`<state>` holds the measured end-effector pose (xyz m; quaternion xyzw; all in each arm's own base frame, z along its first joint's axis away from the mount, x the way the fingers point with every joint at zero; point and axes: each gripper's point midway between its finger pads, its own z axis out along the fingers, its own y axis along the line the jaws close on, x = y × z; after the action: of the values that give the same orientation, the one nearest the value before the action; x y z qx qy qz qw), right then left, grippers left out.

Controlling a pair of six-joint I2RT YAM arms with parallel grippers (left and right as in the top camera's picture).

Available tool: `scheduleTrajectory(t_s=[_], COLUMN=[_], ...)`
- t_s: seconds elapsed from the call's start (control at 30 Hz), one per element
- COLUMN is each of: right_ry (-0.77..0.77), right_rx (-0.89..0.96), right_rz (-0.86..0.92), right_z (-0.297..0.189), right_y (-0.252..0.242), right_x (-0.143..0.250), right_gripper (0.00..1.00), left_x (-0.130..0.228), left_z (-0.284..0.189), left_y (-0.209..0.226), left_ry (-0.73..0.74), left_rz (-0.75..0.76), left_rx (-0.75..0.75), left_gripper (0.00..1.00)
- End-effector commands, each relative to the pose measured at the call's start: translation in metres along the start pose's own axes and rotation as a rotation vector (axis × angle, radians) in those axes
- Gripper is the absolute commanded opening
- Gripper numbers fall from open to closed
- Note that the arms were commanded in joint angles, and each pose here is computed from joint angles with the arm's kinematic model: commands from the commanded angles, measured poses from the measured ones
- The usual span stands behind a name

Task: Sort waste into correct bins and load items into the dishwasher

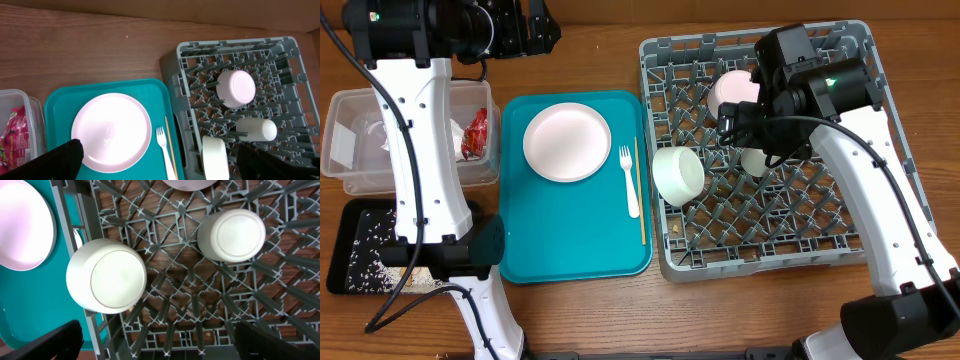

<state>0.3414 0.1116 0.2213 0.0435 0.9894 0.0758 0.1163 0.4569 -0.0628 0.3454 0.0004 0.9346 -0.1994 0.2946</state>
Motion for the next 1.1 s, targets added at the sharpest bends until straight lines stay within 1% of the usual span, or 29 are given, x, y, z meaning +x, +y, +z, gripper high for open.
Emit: scheduleTrajectory(t_s=[0.0,0.63,0.7,0.73,0.77,0.8,0.83,0.87,0.93,1.0,1.07], right_ry=[-0.035,-0.035,-0.035,-0.035,-0.035,-0.034,-0.035,-0.035,-0.035,-0.035,-0.035], right_rx=[-0.019,-0.019,-0.019,-0.019,-0.019,-0.019,-0.019,-0.019,-0.019,-0.019,-0.019], right_rz=[-0.007,-0.006,-0.006,-0.006,-0.006,-0.007,-0.006,-0.007,-0.006,-0.006,-0.006], right_z=[-0.01,-0.01,-0.01,-0.01,-0.01,-0.01,-0.01,-0.01,-0.01,-0.01,-0.01], right_y=[0.002,0.002,0.002,0.002,0.002,0.002,0.002,0.002,0.002,0.002,0.002], right_x=[-0.005,-0.005,-0.005,-0.005,-0.005,-0.005,-0.005,-0.005,-0.005,-0.005,-0.005], right_gripper=[1.0,1.0,1.0,1.0,1.0,1.0,1.0,1.0,1.0,1.0,1.0], left_x=[-0.003,-0.004,-0.023,-0.026,-0.024,-0.021,-0.014,-0.007,0.008,0.021,0.029], left_z=[-0.009,-0.009,-0.01,-0.011,-0.01,-0.01,-0.006,-0.004,0.001,0.006,0.019], left_y=[-0.002,-0.002,-0.006,-0.007,-0.007,-0.006,0.002,0.011,0.039,0.061,0.07], left_ry=[-0.026,-0.029,-0.104,-0.117,-0.11,-0.097,-0.067,-0.04,0.016,0.064,0.111], left_rz=[0.012,0.013,0.028,0.027,0.024,0.019,0.0,-0.039,-0.132,-0.179,-0.179], left_rx=[-0.001,0.0,0.014,0.02,0.021,0.012,-0.026,-0.079,-0.238,-0.365,-0.407], left_gripper=[1.0,1.0,1.0,1.0,0.98,0.87,0.77,0.71,0.72,0.73,0.75])
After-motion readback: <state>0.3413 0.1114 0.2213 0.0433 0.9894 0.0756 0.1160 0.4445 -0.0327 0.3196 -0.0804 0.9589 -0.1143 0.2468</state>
